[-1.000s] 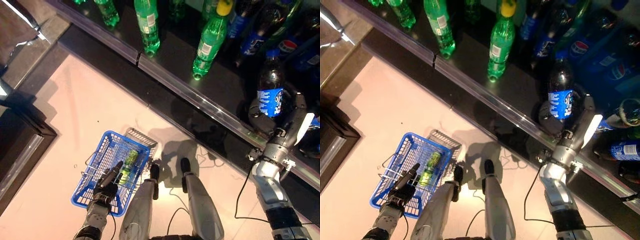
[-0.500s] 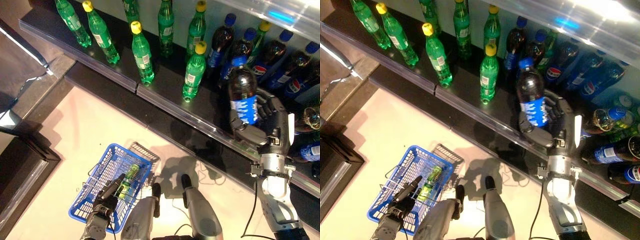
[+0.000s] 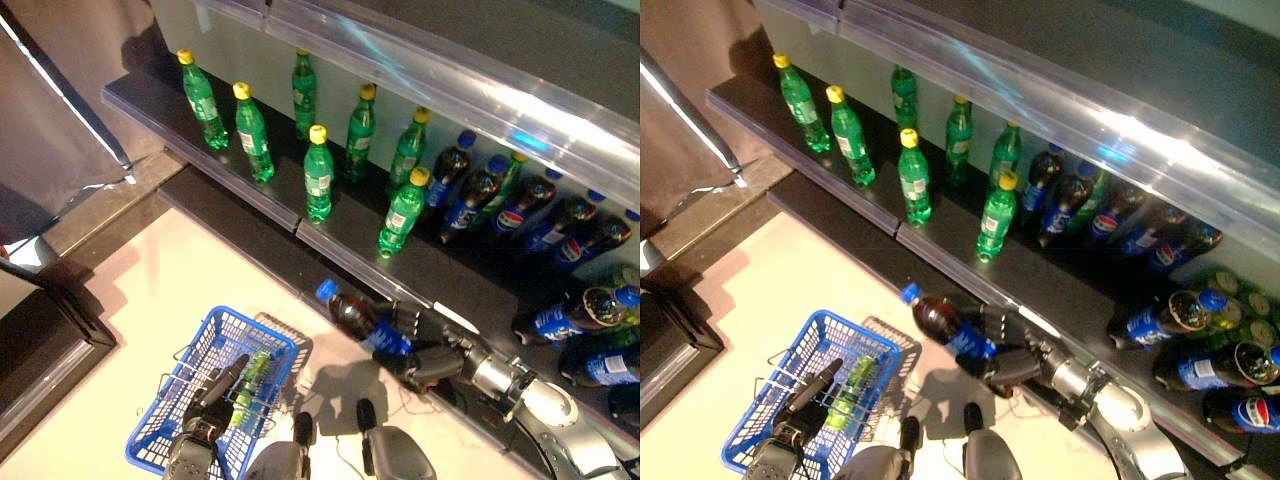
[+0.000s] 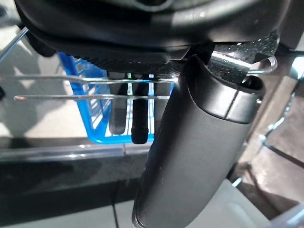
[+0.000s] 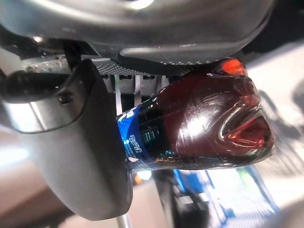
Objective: Pick up the drink and place into the basket.
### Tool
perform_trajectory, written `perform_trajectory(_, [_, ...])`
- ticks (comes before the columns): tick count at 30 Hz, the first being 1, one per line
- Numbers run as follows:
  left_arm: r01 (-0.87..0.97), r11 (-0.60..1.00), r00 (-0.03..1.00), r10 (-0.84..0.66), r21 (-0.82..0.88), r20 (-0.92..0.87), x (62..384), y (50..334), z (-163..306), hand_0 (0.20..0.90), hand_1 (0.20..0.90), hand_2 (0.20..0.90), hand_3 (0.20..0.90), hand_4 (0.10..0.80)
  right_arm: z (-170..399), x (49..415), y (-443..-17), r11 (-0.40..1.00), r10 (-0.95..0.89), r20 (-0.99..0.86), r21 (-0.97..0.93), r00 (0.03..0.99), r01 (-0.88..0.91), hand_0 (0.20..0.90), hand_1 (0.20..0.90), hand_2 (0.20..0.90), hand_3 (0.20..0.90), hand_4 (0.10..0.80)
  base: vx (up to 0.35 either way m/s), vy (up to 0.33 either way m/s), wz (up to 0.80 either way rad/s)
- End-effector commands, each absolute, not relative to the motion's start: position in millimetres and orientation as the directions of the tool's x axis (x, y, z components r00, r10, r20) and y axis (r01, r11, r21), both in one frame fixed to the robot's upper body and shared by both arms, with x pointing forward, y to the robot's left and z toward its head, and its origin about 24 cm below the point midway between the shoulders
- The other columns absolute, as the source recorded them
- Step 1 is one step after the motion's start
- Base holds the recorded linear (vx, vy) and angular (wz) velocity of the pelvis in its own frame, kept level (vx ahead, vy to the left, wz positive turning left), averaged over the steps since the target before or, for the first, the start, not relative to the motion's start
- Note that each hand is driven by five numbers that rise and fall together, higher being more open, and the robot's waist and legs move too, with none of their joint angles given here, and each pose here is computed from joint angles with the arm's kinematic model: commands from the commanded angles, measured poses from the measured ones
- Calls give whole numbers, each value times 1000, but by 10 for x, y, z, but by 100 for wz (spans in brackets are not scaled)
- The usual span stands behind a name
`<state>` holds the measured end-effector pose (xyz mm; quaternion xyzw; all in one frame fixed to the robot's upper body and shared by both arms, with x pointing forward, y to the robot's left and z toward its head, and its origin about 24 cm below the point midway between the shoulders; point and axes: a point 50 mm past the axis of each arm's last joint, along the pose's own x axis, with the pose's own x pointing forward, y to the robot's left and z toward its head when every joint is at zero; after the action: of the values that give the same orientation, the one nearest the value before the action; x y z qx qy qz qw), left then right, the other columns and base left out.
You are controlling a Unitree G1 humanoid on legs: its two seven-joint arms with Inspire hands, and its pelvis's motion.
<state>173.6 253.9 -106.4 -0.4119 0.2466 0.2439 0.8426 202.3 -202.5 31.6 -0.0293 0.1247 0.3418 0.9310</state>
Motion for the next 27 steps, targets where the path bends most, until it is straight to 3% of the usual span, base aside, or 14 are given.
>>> perform_trajectory(1, [-261,787,964,177,-559,-200,2291,2892,-239,300,300,300,200,100,606,2148,-1841,705,706,-70,-26,704,-709,300,300,300,200,100,-3,56,29])
perform_trajectory(5, [-68,835,996,22,-546,-91,2406,2699,-37,300,300,300,200,100,508,2161,-1785,718,691,-102,-17,716,-696,300,300,300,200,100,-2,52,30])
perform_trajectory(8, [164,826,984,-176,-539,30,2520,2456,219,300,300,300,200,100,402,2212,-1715,739,667,-127,-6,734,-673,300,300,300,200,100,-6,71,37])
perform_trajectory(18, [580,707,809,-559,-405,183,2678,1889,845,300,300,300,200,100,258,2426,-1485,820,563,-138,-35,815,-572,300,300,300,200,100,29,59,40])
perform_trajectory(23, [716,608,687,-700,-344,194,2673,1651,1074,300,300,300,200,100,265,2577,-1399,854,463,-125,-201,877,-480,300,300,300,200,100,47,48,43])
perform_trajectory(27, [821,504,561,-801,-270,210,2682,1435,1308,300,300,300,200,100,333,2807,-1355,770,406,-142,-479,903,-421,300,300,300,200,100,36,43,50])
